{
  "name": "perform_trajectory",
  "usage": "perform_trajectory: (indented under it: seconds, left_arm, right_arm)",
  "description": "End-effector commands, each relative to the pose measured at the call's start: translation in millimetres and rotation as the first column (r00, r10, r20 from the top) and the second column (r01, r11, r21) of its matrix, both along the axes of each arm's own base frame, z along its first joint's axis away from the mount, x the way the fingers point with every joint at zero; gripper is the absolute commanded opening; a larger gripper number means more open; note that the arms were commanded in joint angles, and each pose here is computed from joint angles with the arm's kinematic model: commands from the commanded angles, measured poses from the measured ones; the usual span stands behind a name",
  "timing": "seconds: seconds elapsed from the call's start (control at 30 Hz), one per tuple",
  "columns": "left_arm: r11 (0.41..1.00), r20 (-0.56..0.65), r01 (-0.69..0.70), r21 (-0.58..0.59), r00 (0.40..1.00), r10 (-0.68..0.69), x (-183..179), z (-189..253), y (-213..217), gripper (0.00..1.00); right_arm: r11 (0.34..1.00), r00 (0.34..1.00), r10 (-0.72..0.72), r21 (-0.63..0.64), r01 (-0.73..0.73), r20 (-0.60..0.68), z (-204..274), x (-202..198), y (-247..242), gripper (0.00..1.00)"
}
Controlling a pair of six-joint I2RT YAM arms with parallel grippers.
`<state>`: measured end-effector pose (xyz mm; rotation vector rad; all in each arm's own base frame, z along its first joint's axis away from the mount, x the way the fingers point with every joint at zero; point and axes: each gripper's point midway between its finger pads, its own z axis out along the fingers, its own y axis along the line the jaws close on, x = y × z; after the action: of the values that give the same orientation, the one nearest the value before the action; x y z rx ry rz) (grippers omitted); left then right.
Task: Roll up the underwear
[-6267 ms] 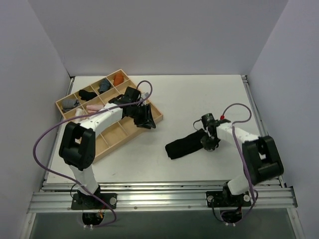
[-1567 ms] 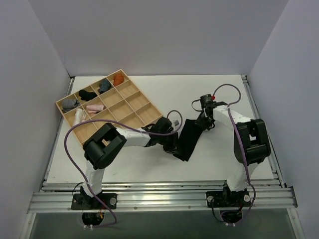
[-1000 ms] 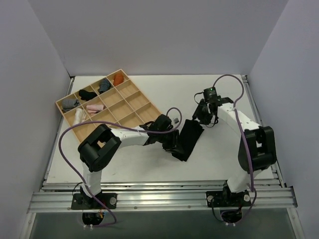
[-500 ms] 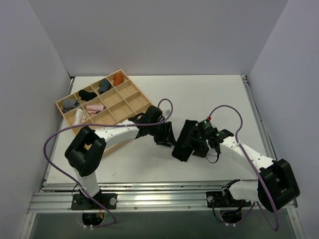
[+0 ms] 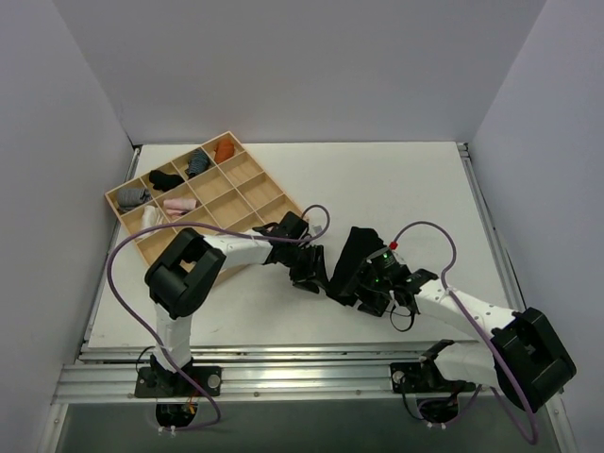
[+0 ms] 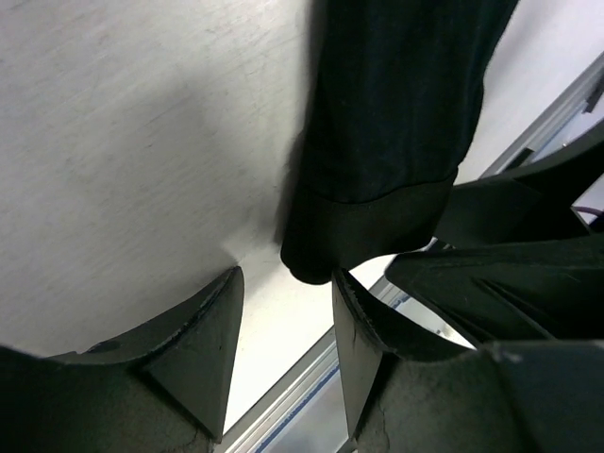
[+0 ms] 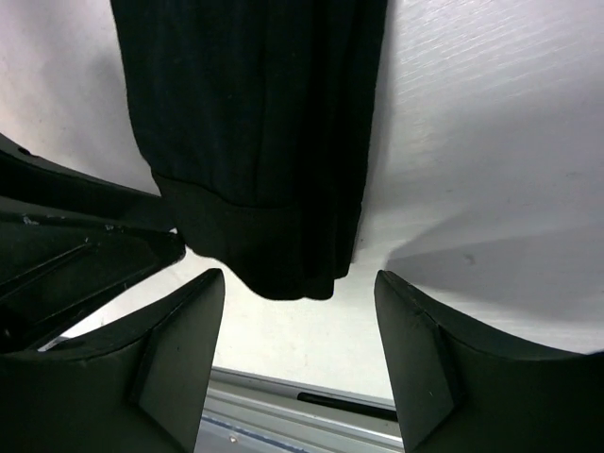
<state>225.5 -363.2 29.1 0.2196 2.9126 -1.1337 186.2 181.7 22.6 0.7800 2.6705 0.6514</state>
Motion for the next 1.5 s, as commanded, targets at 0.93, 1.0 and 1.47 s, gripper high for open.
perform_trajectory:
  seconds: [0.93,1.0,1.47]
  left_arm:
    - [0.974,-0.083,-0.13,-0.184,0.99,0.116,23,9,-5,0.53]
    - [0.972,-0.074,-0.138,-0.188,0.989,0.126,26,12,-6,0.56]
    - [0.946,-0.139,-0.095,-0.309,0.989,0.053,4,1,-32,0.61]
  right_arm:
    - [0.992,0.994,-0.102,-0.066,0.104,0.031,-25,-7,-25,0.21]
    - [0.994,0.995,-0.094,-0.06,0.096,0.037,-22,-7,-25,0.15]
    - [0.999,0.998,-0.046,-0.011,0.046,0.043,-7,5,-10,0.12]
